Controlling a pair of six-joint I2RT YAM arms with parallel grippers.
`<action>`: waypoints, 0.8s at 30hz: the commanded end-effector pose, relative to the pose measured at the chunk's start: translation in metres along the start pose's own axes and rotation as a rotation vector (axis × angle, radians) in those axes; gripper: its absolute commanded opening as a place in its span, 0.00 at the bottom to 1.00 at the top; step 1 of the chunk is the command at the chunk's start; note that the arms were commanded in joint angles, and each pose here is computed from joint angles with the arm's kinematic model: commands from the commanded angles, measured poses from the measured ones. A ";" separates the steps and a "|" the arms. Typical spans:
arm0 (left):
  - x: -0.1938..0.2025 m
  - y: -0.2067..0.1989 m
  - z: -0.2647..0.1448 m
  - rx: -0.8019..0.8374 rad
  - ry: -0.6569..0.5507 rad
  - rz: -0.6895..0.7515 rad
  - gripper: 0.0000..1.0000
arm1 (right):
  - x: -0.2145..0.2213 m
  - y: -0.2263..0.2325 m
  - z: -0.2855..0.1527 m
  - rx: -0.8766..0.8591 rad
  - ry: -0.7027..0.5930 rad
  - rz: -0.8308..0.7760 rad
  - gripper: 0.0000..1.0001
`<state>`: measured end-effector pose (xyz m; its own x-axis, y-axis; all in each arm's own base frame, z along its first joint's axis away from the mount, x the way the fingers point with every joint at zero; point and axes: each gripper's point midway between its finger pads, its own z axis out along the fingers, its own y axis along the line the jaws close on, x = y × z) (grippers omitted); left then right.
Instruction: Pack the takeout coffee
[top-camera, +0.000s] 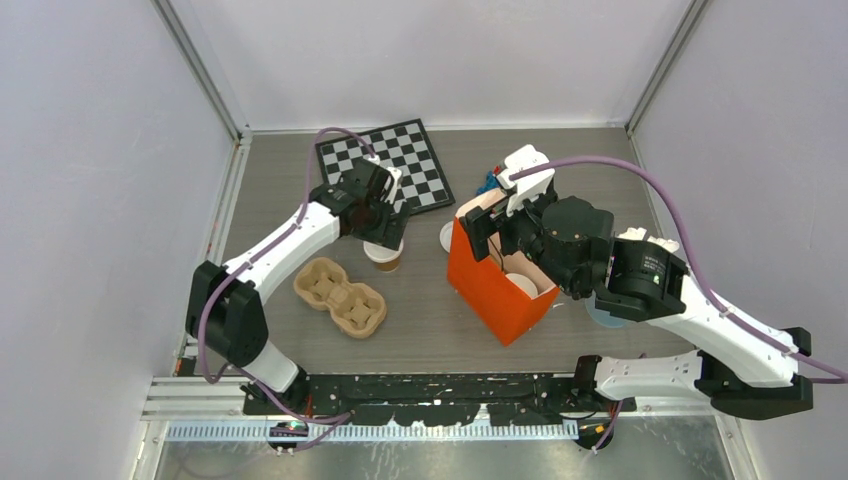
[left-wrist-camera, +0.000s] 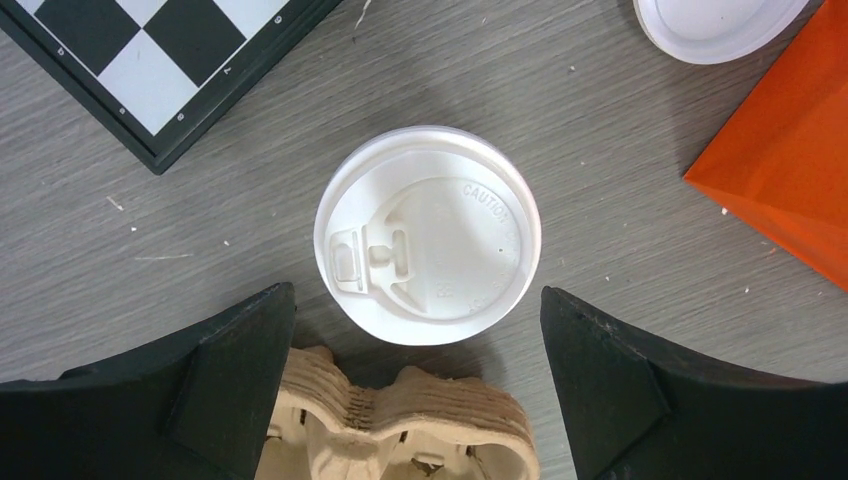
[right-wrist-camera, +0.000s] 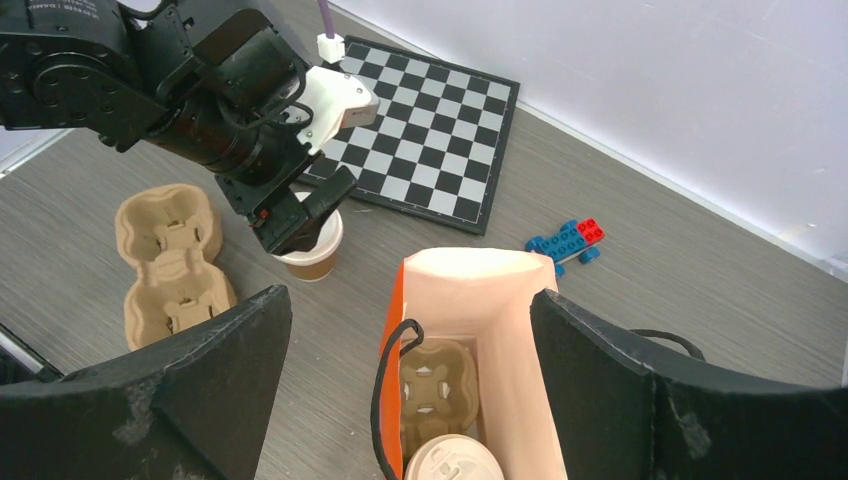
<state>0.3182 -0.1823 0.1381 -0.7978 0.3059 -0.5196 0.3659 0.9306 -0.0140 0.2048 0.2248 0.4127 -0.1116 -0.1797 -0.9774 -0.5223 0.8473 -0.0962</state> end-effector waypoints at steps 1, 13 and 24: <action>-0.025 -0.009 -0.009 0.045 -0.141 0.039 0.93 | -0.015 -0.004 -0.003 0.010 -0.041 0.020 0.93; -0.018 -0.011 0.005 0.051 -0.153 0.078 0.88 | -0.017 -0.008 -0.007 0.018 -0.050 0.034 0.93; -0.014 -0.013 0.010 0.067 -0.152 0.091 0.84 | -0.015 -0.007 -0.005 0.020 -0.043 0.026 0.93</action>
<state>0.3233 -0.1919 0.1213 -0.7284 0.3572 -0.5846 0.4427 0.8967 -0.0038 0.2053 0.2247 0.4124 -0.1103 -0.1840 -0.9767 -0.5201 0.8481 -0.1010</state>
